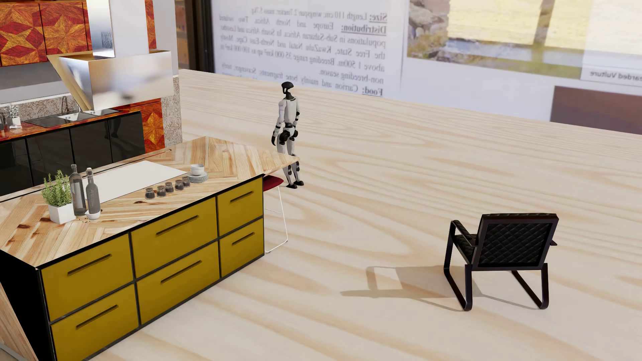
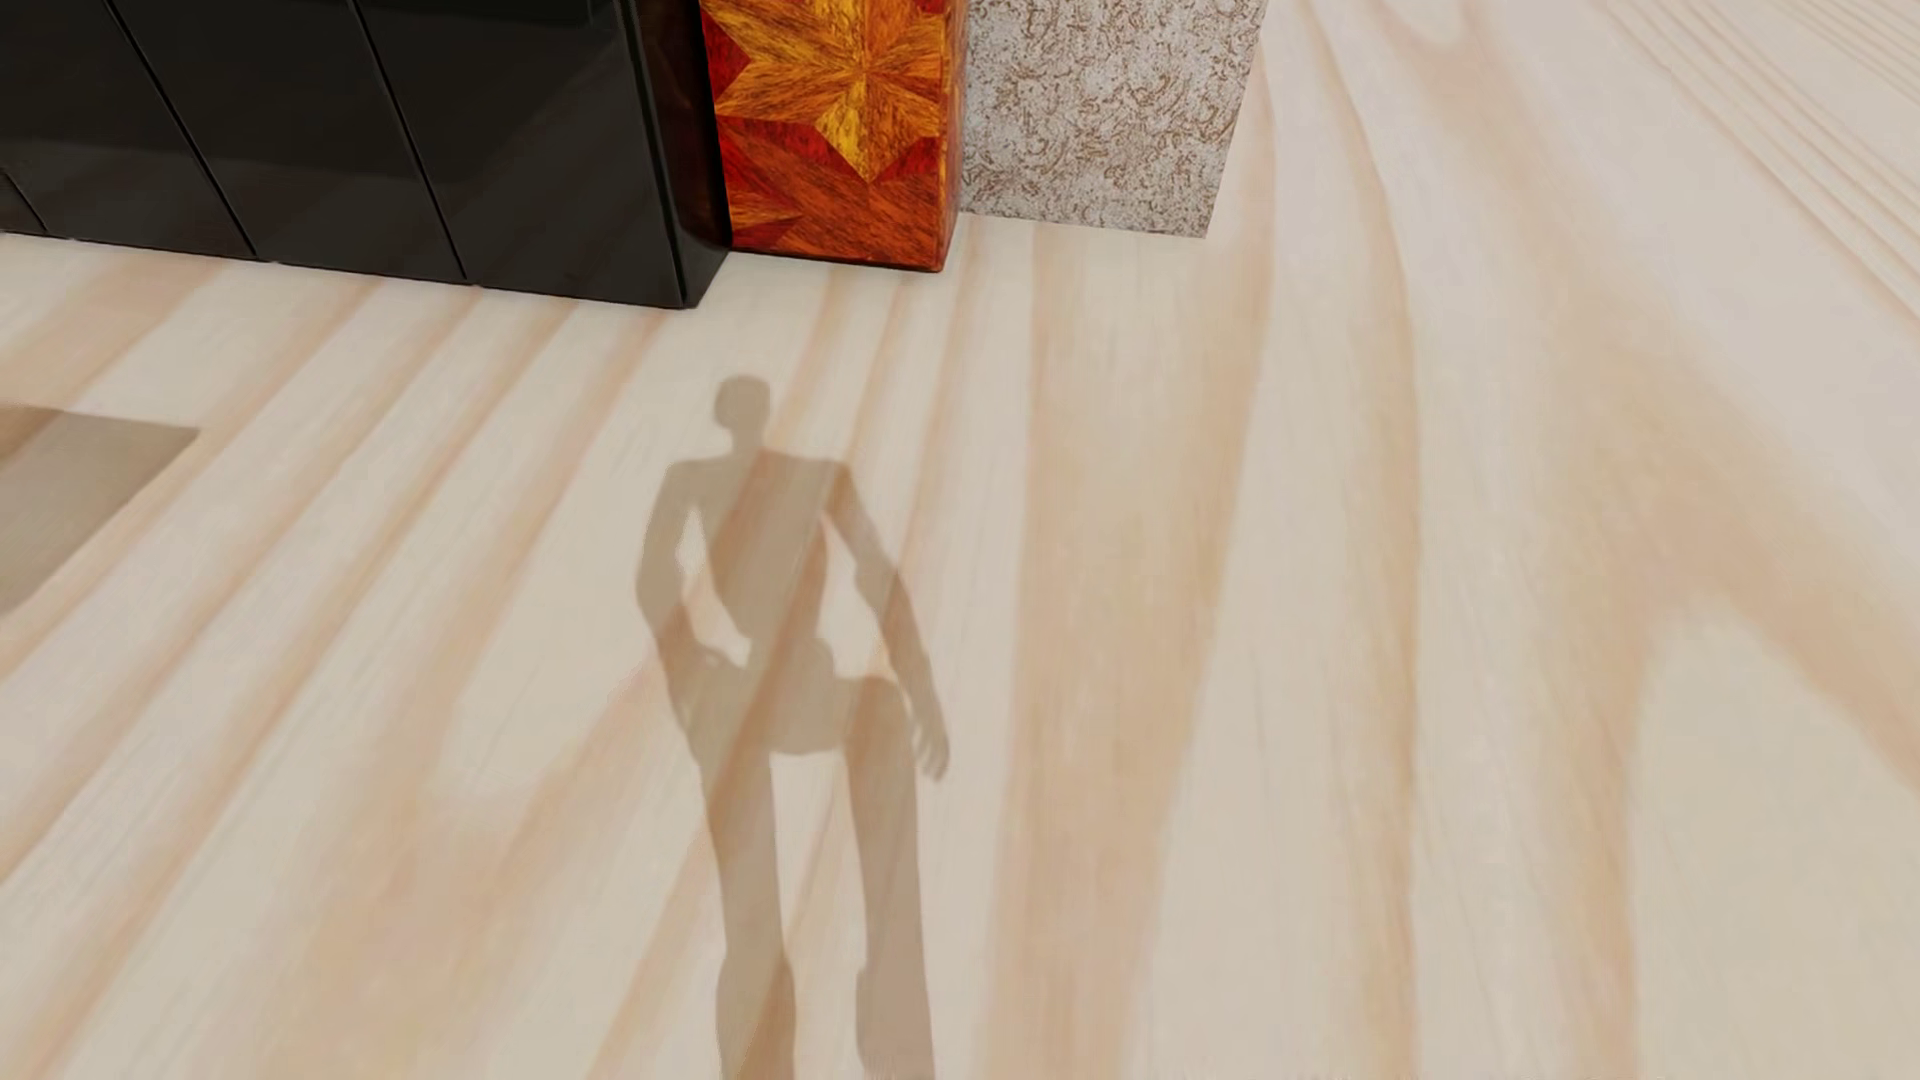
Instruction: Don't move
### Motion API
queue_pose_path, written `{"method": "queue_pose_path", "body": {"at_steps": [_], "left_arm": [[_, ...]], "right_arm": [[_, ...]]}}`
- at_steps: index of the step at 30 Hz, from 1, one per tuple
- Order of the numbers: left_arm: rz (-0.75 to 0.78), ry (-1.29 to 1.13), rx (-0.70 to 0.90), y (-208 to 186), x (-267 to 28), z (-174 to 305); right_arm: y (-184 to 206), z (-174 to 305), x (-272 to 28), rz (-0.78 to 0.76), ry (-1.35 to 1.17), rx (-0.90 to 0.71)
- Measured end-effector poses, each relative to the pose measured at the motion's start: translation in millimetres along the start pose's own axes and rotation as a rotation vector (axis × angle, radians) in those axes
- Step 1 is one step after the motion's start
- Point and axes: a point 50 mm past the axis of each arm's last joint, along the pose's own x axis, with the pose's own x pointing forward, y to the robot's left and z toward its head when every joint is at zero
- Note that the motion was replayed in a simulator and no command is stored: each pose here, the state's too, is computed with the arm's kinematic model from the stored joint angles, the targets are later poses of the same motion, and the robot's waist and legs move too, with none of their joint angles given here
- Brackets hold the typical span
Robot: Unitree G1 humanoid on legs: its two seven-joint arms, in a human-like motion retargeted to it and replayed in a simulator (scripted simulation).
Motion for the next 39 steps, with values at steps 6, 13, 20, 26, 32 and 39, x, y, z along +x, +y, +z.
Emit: {"method": "queue_pose_path", "body": {"at_steps": [6,13,20,26,32,39], "left_arm": [[0.005,-0.013,-0.011,0.9,1.2,4.8],[-0.003,-0.019,-0.007,-1.7,1.5,6.6],[-0.003,-0.011,-0.008,-1.9,0.9,3.7],[-0.002,-0.014,-0.011,-1.8,0.9,4.4],[-0.004,-0.016,-0.009,-2.3,1.0,5.1],[-0.001,-0.014,-0.008,-1.3,0.8,4.3]], "right_arm": [[0.2,5.3,1.0,0.003,-0.015,-0.009],[0.2,7.0,0.8,0.003,-0.024,-0.011],[0.3,6.5,0.8,0.004,-0.022,-0.013],[-0.1,6.4,0.9,0.002,-0.021,-0.011],[0.3,7.2,0.9,0.004,-0.024,-0.014],[0.4,6.6,0.9,0.003,-0.022,-0.01]]}}
